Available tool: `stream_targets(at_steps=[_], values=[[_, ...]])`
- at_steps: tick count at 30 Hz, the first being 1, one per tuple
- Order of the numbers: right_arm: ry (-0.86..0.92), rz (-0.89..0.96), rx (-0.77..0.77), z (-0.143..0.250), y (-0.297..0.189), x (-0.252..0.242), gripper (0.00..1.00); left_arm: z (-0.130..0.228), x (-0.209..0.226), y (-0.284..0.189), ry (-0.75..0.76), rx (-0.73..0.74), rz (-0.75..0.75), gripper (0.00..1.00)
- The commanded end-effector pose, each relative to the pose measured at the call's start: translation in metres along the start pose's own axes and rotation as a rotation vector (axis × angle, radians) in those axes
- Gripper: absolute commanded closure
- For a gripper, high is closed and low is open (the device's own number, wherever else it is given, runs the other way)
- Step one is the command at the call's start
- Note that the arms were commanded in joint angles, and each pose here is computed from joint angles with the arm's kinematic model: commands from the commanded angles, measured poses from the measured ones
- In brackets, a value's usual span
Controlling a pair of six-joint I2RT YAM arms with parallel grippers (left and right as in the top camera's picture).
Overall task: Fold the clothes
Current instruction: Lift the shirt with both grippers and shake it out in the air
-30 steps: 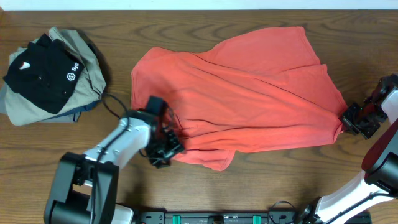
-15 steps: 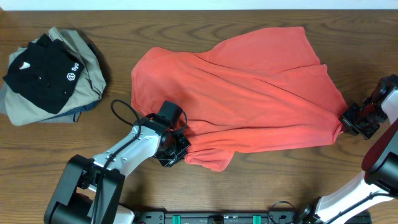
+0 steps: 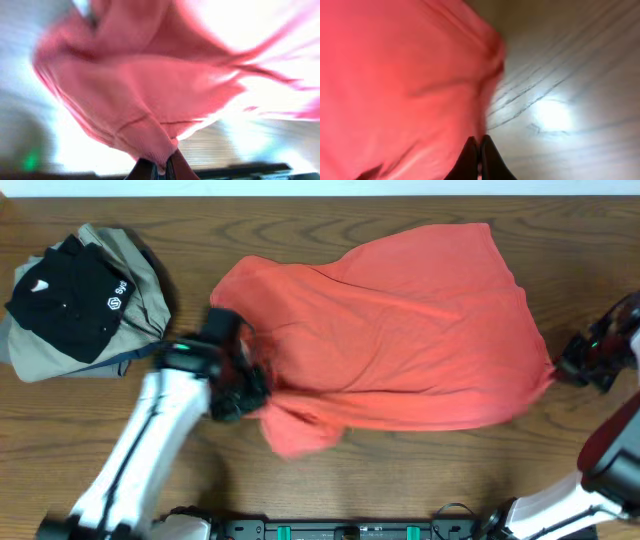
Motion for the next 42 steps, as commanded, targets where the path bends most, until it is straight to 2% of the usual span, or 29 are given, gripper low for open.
stream_targets(at_steps=[1, 7, 14, 20, 23, 27, 30, 33, 37, 40, 42], values=[[-0.093, -0.088, -0.181, -0.008, -0.068, 0.022, 0.99, -0.025, -0.009, -0.069, 0.156, -0.21, 0.043, 0.94], [-0.14, -0.196, -0.398, 0.005, -0.16, 0.034, 0.99, -0.04, -0.009, -0.166, 0.116, -0.506, 0.059, 0.94], [-0.147, -0.259, -0.668, 0.033, -0.256, 0.029, 0.99, -0.024, -0.012, -0.257, 0.11, -0.799, 0.049, 0.94], [-0.157, -0.293, -0.868, 0.057, -0.319, 0.025, 0.99, -0.015, -0.016, -0.309, 0.122, -0.995, 0.029, 0.94], [-0.208, -0.328, -0.916, 0.064, -0.337, 0.033, 0.99, -0.021, -0.017, -0.321, 0.128, -1.053, 0.031, 0.94], [-0.285, -0.385, -0.895, 0.06, -0.335, 0.049, 0.99, -0.051, -0.017, -0.324, 0.133, -1.074, 0.051, 0.94], [-0.327, -0.392, -0.828, 0.044, -0.317, 0.062, 0.99, -0.084, -0.014, -0.311, 0.132, -1.031, 0.067, 0.94], [-0.388, -0.382, -0.737, 0.025, -0.288, 0.081, 0.99, -0.124, -0.016, -0.282, 0.151, -0.952, 0.087, 0.94], [-0.444, -0.377, -0.636, -0.008, -0.244, 0.112, 0.99, -0.179, -0.029, -0.234, 0.259, -0.869, 0.091, 0.94], [-0.412, -0.399, -0.618, -0.046, -0.211, 0.138, 0.99, -0.222, -0.041, -0.202, 0.33, -0.868, 0.102, 0.94], [-0.314, -0.415, -0.651, -0.074, -0.199, 0.148, 0.99, -0.248, -0.046, -0.194, 0.361, -0.917, 0.114, 0.94]])
Point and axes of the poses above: each gripper's point midway between its finger pads, its own y axis out along the fingers, its own x axis along the line the jaws close on, z = x × y, the point moved 3 cm from there along -y, back along the fingers, and after that the axes turned 10 degrees about y, right-handed, at the moved point
